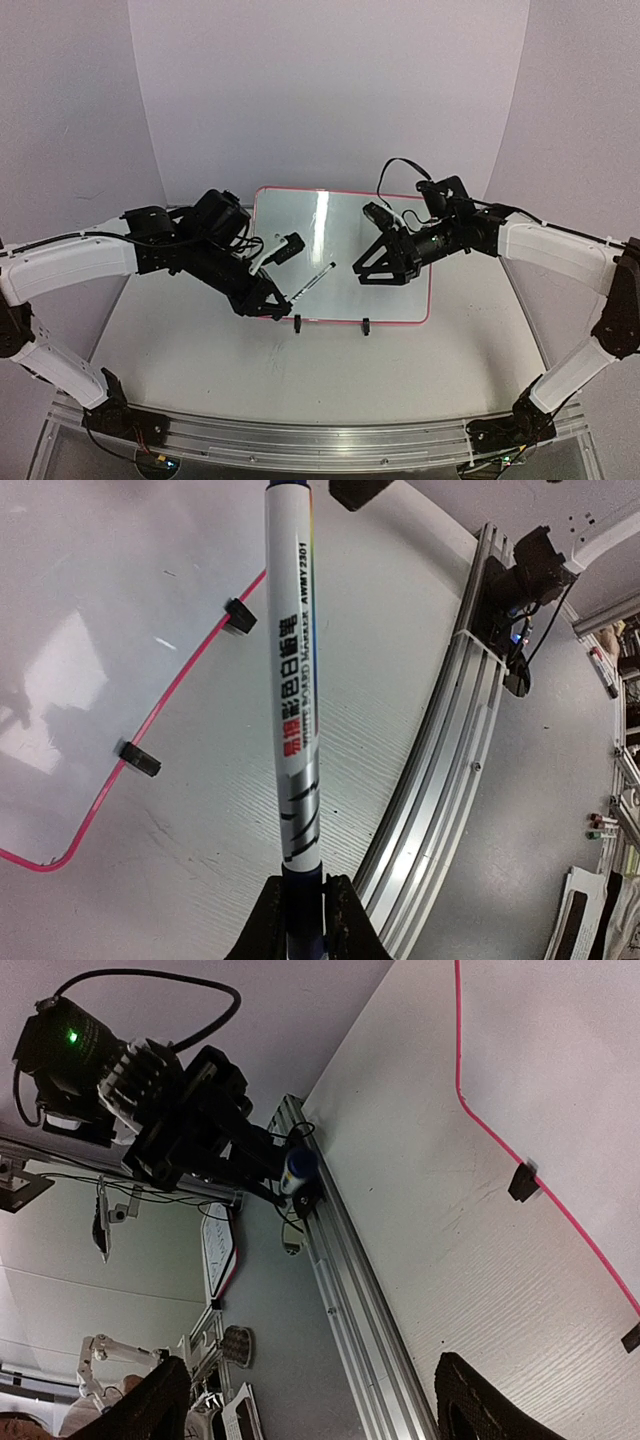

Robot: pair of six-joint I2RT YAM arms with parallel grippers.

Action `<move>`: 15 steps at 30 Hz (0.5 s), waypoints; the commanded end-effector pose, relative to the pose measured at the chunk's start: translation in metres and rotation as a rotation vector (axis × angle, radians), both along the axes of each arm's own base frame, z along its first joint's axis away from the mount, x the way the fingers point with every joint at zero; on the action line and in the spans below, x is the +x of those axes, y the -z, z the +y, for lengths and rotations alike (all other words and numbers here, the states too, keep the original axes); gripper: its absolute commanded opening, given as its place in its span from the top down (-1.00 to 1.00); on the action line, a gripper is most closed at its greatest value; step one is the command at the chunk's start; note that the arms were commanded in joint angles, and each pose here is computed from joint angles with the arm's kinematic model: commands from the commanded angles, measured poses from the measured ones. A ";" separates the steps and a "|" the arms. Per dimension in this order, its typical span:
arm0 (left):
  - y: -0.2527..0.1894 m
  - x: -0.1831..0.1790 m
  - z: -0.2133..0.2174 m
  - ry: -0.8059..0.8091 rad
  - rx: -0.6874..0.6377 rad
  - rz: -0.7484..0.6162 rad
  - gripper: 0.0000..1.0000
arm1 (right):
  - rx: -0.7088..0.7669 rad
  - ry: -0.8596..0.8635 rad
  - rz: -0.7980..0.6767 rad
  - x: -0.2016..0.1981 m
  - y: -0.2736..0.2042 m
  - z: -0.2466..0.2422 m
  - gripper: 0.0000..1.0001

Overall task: Write a sentence on the whiteboard
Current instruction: Pass from the left arm to the right

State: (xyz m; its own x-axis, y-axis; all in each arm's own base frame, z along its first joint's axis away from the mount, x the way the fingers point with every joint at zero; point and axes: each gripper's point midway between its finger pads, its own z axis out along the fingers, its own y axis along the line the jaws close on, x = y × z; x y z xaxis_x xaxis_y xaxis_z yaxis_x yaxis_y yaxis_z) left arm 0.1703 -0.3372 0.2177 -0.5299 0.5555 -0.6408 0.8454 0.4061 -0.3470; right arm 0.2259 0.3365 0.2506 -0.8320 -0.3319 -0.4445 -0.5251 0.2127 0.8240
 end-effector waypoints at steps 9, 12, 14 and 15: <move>-0.017 -0.029 -0.047 0.205 -0.024 0.013 1.00 | 0.007 -0.103 0.009 -0.022 0.010 0.015 -0.42; -0.021 -0.032 -0.048 0.243 -0.030 -0.008 1.00 | 0.007 -0.137 0.017 -0.030 0.012 0.023 -0.29; -0.022 -0.034 -0.049 0.259 -0.038 -0.004 1.00 | 0.010 -0.150 0.025 -0.031 0.012 0.026 -0.25; -0.023 -0.035 -0.049 0.269 -0.042 -0.001 1.00 | 0.012 -0.158 0.029 -0.032 0.012 0.028 -0.19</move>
